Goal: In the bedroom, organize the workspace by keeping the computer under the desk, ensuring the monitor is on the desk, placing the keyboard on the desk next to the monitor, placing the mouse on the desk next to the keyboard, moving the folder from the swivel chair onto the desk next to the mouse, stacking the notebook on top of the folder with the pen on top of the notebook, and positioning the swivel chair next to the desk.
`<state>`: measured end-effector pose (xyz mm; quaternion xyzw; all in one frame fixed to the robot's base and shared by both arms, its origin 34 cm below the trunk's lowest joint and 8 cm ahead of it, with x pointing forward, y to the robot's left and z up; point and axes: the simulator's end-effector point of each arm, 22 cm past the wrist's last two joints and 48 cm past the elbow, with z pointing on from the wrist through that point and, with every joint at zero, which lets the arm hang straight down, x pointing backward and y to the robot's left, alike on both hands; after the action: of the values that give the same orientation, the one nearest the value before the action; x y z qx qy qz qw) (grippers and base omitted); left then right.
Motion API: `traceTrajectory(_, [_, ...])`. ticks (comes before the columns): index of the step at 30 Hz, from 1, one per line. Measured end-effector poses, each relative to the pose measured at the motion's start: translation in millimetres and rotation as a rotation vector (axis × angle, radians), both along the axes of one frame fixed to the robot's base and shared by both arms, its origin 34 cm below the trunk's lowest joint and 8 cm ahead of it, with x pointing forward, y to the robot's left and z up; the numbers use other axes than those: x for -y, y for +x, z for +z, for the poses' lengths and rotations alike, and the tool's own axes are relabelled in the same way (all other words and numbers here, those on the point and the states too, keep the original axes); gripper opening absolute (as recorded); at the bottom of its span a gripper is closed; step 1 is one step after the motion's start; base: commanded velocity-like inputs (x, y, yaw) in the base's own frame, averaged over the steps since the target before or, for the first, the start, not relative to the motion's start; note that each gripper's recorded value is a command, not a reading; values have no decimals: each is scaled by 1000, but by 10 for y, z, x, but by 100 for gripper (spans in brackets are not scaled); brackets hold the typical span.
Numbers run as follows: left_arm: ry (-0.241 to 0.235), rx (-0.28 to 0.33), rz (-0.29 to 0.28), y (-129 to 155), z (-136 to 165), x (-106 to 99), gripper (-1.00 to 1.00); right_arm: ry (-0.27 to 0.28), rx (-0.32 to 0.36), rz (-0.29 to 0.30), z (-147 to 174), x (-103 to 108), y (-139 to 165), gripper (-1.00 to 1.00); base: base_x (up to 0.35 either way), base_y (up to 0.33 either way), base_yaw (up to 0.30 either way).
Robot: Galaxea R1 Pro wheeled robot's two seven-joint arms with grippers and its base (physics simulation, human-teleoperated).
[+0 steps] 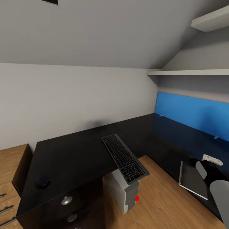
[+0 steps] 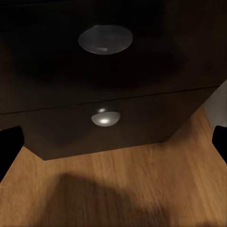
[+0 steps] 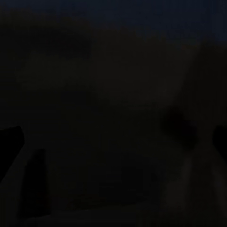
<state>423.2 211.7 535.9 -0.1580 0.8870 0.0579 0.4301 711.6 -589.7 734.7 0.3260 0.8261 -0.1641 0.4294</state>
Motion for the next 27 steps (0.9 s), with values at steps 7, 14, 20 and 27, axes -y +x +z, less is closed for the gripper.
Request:
traceTrajectory(7, [1, 0, 1, 2, 1, -6, 100, -2, 0, 1, 2, 0, 1, 100, 0, 0, 0])
traceTrajectory(14, [1, 0, 2, 2, 1, -9, 100, -10, -14, 5, -24, -1, -14, 100, 0, 0, 0])
traceTrajectory(20, [2, 1, 3, 2, 2, -10, 100, -54, -47, 30, -50, -12, -24, 100, 0, 0, 0])
traceTrajectory(27, [2, 1, 3, 2, 3, -10, 100, -68, -55, 37, -42, -11, -21, 100, 0, 0, 0])
